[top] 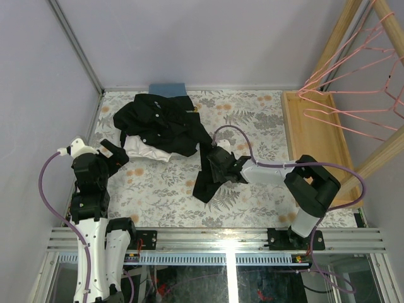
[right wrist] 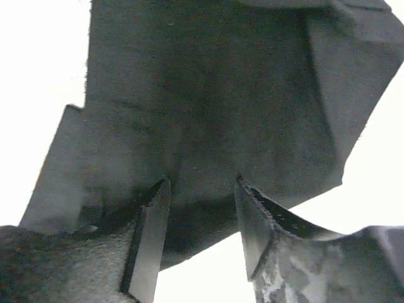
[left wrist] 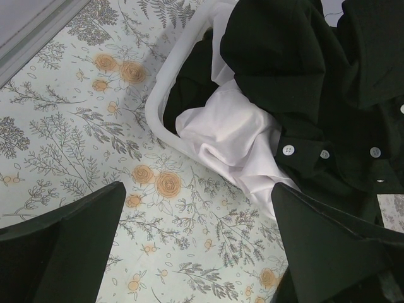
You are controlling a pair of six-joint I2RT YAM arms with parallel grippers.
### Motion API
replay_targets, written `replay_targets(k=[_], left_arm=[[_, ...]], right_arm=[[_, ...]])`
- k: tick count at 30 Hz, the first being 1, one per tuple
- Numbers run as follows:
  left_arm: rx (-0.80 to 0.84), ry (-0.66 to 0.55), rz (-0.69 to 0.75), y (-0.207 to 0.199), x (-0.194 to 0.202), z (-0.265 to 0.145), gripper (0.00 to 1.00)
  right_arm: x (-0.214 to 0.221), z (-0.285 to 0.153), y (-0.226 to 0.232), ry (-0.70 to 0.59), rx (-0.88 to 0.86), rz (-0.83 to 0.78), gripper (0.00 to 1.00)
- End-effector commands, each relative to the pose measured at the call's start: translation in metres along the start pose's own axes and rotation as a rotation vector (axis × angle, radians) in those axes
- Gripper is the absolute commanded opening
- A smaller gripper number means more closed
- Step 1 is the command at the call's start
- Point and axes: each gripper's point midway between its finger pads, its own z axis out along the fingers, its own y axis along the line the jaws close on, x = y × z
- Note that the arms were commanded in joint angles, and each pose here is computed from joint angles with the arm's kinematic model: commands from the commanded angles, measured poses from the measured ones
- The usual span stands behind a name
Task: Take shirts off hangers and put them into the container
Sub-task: Place the shirt in the bin.
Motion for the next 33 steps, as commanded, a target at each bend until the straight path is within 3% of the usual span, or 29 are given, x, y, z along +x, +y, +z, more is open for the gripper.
replay_targets(k=[1, 3, 4, 11, 13, 15, 17, 19, 21, 25, 28, 31, 33], left_arm=[[0.031, -0.028, -0.003, -0.006, -0.006, 0.003, 1.00], [0.031, -0.027, -0.003, -0.006, -0.006, 0.004, 1.00], [0.032, -0.028, -0.003, -0.006, -0.006, 0.004, 1.00], [0.037, -0.029, -0.001, -0.007, -0.006, 0.003, 1.00], [0.037, -0.029, -0.001, -0.007, -0.006, 0.003, 1.00], [0.039, -0.029, -0.001, -0.007, -0.006, 0.003, 1.00], [0.040, -0.027, 0.000, -0.007, -0.006, 0.003, 1.00], [0.039, -0.030, -0.001, -0.007, -0.006, 0.003, 1.00], [0.039, -0.031, -0.001, -0.007, -0.006, 0.002, 1.00], [0.036, -0.027, -0.001, -0.006, -0.005, 0.003, 1.00], [0.034, -0.029, -0.002, -0.006, -0.006, 0.003, 1.00], [0.031, -0.030, -0.003, -0.006, -0.006, 0.003, 1.00], [0.030, -0.030, -0.003, -0.005, -0.006, 0.003, 1.00]], right_arm=[[-0.002, 0.003, -0.028, -0.080, 0.121, 0.007, 0.39], [-0.012, -0.006, -0.035, -0.140, 0.146, 0.009, 0.11], [-0.022, -0.013, -0.041, -0.179, 0.171, 0.010, 0.02], [-0.093, -0.075, -0.052, -0.430, 0.208, 0.018, 0.00], [-0.104, -0.087, -0.042, -0.450, 0.146, 0.009, 0.09], [-0.098, -0.087, -0.014, -0.389, -0.003, -0.030, 0.32], [-0.080, -0.085, 0.019, -0.292, -0.178, -0.030, 0.63], [-0.062, -0.086, 0.047, -0.277, -0.271, -0.028, 0.74], [-0.047, -0.083, 0.067, -0.299, -0.304, -0.088, 0.96], [-0.031, -0.061, 0.056, -0.239, -0.121, -0.141, 0.99], [-0.018, -0.039, 0.040, -0.177, 0.006, -0.161, 0.93], [0.004, -0.021, 0.024, -0.098, 0.096, -0.192, 0.85], [0.008, -0.019, 0.012, -0.117, 0.129, -0.187, 0.65]])
